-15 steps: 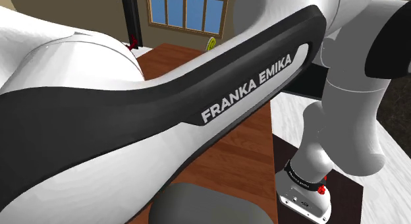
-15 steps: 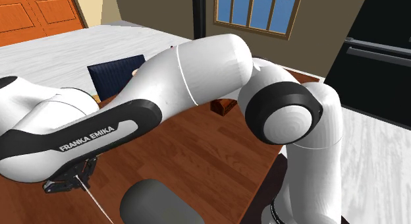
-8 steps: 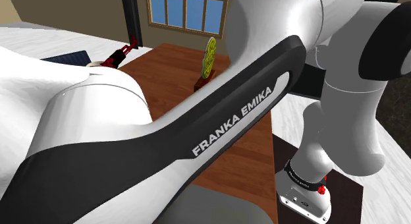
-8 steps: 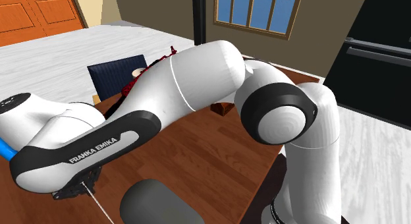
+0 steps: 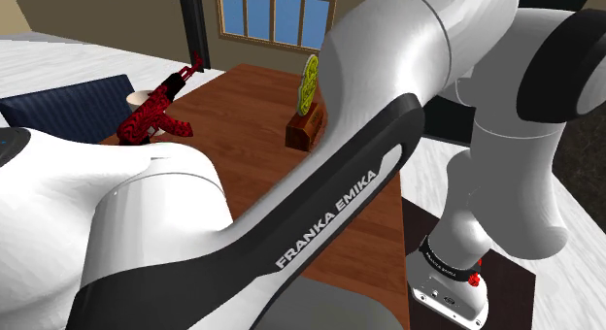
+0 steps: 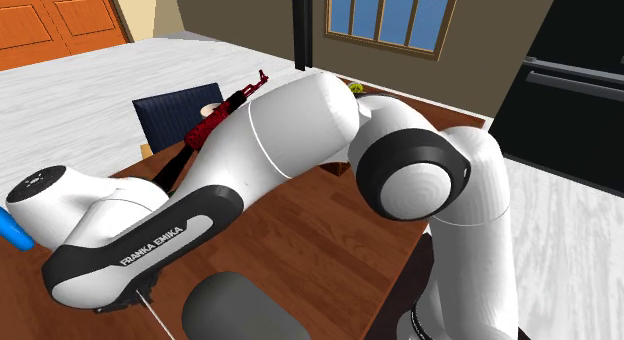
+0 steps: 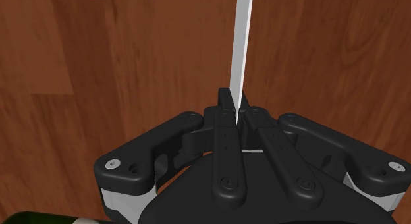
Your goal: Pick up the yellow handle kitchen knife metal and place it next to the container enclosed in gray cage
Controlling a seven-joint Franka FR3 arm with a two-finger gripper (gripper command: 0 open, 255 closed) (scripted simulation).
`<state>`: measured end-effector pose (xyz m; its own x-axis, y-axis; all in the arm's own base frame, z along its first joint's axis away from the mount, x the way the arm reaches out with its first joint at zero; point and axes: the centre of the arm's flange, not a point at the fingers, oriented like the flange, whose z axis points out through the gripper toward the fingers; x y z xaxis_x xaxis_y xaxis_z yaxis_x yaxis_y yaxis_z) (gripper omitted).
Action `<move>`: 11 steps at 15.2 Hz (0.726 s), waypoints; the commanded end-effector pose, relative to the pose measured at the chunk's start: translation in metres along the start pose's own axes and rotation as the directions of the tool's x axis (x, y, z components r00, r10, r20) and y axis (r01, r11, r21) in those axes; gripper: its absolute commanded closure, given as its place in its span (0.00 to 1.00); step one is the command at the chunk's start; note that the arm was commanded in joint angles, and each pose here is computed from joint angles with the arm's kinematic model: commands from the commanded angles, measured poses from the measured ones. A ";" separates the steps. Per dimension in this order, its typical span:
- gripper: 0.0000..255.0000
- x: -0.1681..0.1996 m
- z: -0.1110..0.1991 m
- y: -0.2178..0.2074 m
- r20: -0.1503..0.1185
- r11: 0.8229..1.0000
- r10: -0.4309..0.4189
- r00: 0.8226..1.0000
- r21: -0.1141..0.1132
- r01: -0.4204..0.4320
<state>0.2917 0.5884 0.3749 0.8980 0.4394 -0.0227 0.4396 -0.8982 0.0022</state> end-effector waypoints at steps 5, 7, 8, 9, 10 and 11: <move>1.00 0.001 0.033 0.001 0.000 1.000 0.000 1.000 0.000 0.000; 1.00 0.001 0.033 0.001 0.000 1.000 0.000 1.000 0.000 0.000; 1.00 0.001 0.033 0.001 0.000 1.000 0.000 1.000 0.000 0.000; 1.00 0.001 0.033 0.001 0.000 1.000 0.000 1.000 0.000 0.000; 1.00 0.001 0.033 0.001 0.000 1.000 0.000 1.000 0.000 0.000; 1.00 0.001 0.033 0.001 0.000 1.000 0.000 1.000 0.000 0.000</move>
<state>0.2926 0.5881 0.3421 0.8979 0.4396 -0.0224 0.4398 -0.8981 0.0019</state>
